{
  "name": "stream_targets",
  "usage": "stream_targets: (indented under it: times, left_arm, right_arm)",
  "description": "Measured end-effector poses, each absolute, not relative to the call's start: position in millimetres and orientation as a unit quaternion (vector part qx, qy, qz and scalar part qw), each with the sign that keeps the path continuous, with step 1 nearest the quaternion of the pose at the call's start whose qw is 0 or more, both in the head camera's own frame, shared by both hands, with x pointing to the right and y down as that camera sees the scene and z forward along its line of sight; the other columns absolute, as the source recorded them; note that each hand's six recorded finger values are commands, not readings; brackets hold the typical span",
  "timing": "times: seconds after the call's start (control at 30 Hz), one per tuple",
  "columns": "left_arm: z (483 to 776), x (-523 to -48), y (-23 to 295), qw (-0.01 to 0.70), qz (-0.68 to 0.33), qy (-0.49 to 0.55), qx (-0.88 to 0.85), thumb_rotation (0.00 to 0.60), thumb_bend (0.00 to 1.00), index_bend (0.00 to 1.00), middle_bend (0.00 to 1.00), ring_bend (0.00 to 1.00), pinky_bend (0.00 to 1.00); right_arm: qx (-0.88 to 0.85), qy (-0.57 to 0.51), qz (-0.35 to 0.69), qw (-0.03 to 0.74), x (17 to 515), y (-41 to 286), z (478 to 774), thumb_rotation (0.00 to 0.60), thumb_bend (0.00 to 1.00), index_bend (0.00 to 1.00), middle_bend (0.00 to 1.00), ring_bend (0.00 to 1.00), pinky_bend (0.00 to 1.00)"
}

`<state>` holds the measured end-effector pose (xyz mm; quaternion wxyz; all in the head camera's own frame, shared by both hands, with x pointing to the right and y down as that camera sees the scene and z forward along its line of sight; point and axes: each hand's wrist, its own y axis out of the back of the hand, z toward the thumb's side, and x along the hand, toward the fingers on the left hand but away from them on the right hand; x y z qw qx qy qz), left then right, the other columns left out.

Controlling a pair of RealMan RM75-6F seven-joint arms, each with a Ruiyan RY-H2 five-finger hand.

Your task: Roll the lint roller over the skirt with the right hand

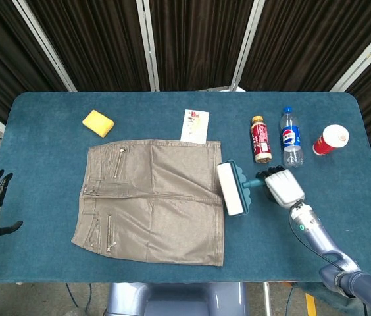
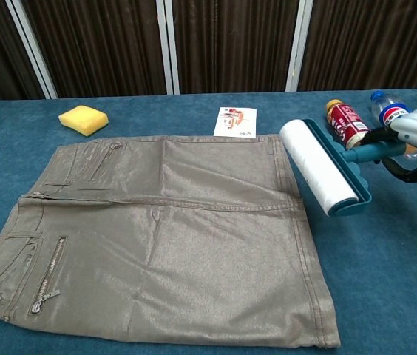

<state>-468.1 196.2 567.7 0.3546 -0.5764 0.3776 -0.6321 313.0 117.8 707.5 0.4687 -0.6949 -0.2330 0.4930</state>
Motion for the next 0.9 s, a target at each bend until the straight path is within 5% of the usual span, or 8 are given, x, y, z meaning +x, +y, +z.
stream_targets:
  times: [0.33,0.9]
  left_arm:
    - [566,-466,196,0.351,-0.625,0.378,-0.586,0.6,0.04,0.0,0.0,0.0,0.0]
    - [564,-477,192,0.334,-0.626,0.389,-0.588,0.6,0.04,0.0,0.0,0.0,0.0]
  right_arm:
    - [-0.705,-0.16,0.419,0.549,216,123,671,0.6,0.8,0.43,0.47,0.35,0.38]
    - [-0.704,-0.041,0.363,0.609,80,157,671,0.6,0.86,0.44,0.48,0.36,0.4]
